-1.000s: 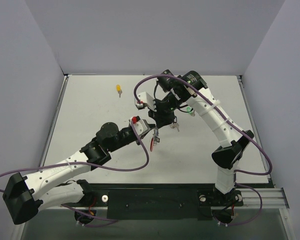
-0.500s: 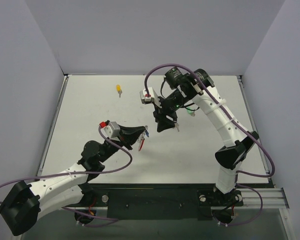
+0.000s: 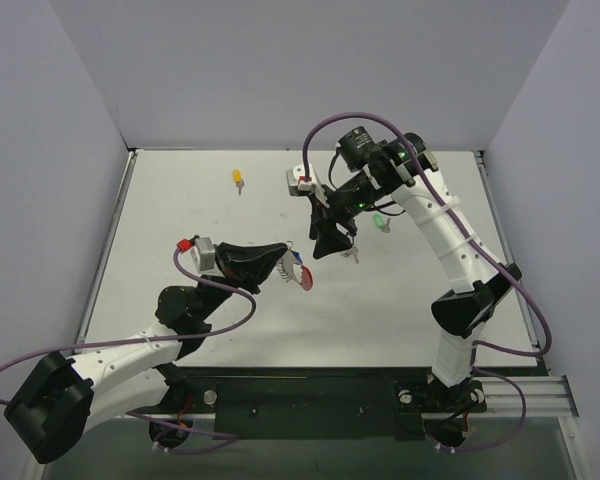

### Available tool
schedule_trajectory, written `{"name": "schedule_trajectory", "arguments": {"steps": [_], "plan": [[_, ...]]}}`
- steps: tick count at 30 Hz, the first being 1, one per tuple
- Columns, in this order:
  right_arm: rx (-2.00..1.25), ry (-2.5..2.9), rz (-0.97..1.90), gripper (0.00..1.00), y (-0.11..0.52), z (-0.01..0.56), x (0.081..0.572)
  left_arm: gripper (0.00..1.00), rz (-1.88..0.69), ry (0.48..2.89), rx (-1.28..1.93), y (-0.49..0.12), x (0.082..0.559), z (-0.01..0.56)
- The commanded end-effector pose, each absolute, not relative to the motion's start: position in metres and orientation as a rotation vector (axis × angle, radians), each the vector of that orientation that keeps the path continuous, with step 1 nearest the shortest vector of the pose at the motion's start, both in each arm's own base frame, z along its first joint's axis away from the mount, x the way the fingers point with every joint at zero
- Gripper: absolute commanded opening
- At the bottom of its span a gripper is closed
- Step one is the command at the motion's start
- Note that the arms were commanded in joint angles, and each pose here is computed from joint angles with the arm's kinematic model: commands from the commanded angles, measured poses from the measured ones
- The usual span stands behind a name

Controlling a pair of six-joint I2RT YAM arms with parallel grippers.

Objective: Put the keys on the keyring

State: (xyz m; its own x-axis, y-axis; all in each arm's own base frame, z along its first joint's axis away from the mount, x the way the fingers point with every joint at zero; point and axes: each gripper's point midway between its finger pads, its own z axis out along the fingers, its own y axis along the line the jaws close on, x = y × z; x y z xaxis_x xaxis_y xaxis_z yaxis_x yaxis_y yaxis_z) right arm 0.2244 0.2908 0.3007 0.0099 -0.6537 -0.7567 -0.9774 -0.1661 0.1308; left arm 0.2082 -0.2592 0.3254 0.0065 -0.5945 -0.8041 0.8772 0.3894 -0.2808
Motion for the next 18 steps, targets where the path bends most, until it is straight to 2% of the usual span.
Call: {"name": "schedule_trajectory", "arguments": {"steps": [1,11,18], "plan": [[-1.859,1.852,1.163,0.45,0.262,0.307,0.178,0.00,-1.218,0.906,0.343,-0.252,0.199,0.362],[-1.852,1.876,1.219,0.46,0.269,0.298,0.179,0.00,-1.171,1.115,0.427,-0.272,0.219,0.336],[-1.730,2.088,0.991,0.46,0.278,0.272,0.211,0.00,-1.098,1.202,0.286,-0.264,0.246,0.332]]}}
